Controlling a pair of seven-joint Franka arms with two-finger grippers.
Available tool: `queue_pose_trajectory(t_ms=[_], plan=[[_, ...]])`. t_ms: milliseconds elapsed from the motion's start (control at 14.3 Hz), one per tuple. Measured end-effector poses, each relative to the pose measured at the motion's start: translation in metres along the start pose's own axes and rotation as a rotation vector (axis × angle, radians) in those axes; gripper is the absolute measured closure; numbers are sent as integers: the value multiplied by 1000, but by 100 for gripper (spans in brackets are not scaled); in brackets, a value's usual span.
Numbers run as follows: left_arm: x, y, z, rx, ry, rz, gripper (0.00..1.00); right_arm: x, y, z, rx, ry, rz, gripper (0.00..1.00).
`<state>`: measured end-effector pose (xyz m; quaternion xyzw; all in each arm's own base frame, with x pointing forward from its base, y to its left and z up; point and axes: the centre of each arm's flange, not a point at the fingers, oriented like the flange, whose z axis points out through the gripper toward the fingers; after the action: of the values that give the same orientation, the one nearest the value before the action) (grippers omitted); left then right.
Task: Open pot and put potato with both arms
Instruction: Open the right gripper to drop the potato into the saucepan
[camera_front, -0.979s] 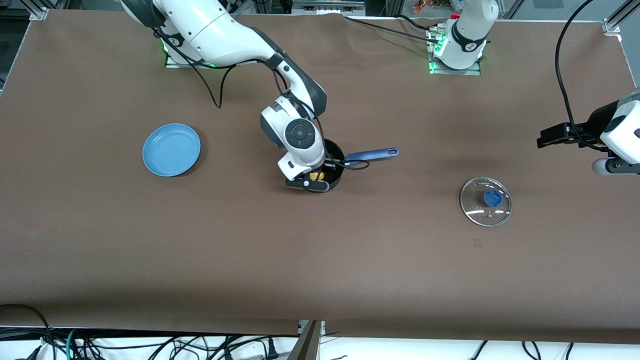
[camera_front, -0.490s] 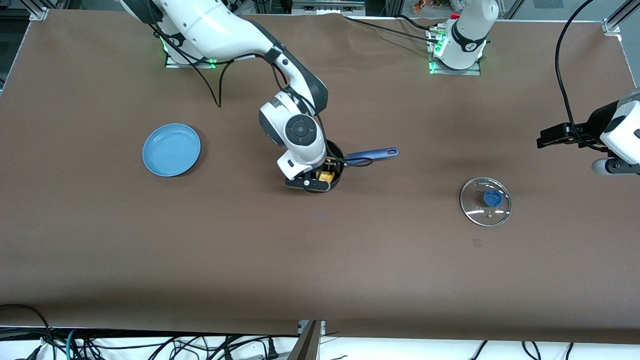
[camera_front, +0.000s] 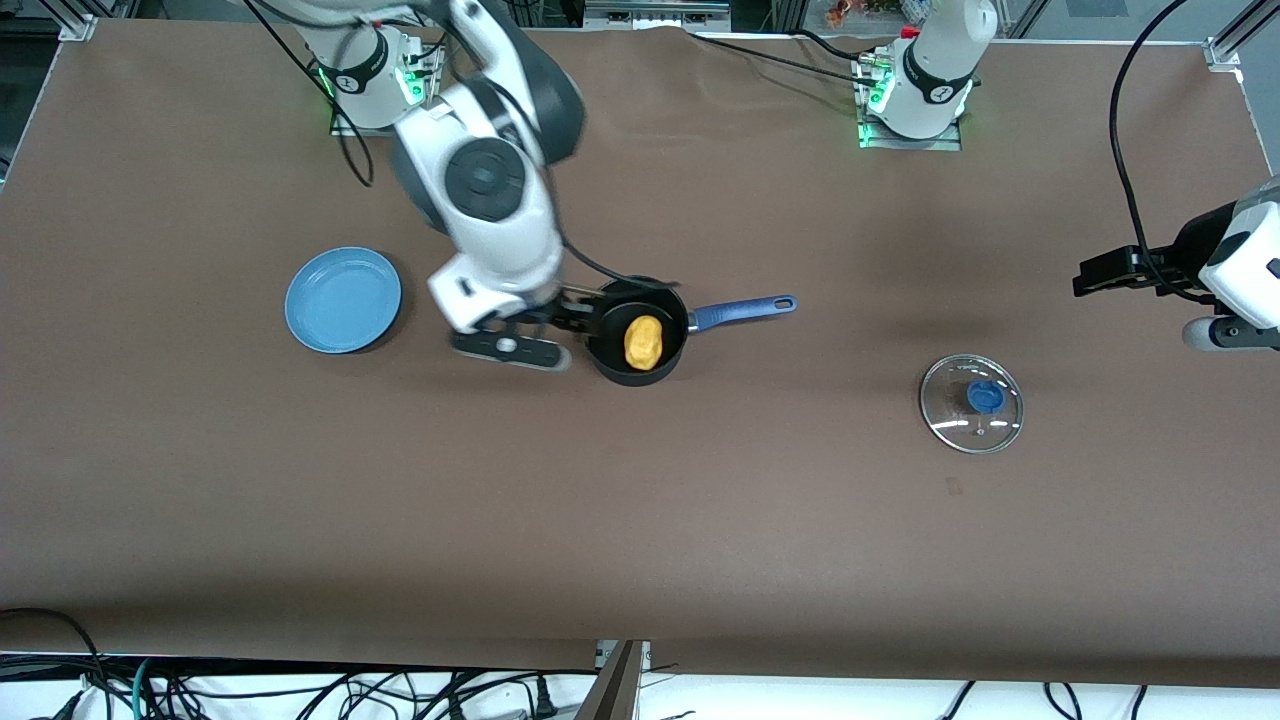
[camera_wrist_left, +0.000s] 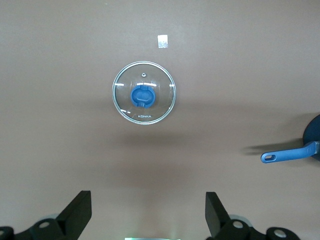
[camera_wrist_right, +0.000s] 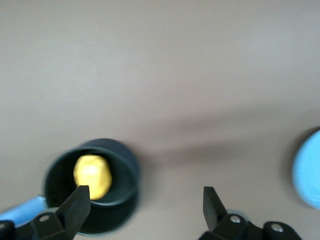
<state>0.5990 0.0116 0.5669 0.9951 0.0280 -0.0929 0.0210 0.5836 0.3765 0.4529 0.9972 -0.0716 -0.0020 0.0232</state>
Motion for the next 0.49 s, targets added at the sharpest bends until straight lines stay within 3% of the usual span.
queue_pose_trajectory(t_ms=[140,490], plan=[[0,0,0,0,0,0,0,23,57,-32,-6,-22,-48,0],[0,0,0,0,0,0,0,66,223,-75,43,-93,-183,0]])
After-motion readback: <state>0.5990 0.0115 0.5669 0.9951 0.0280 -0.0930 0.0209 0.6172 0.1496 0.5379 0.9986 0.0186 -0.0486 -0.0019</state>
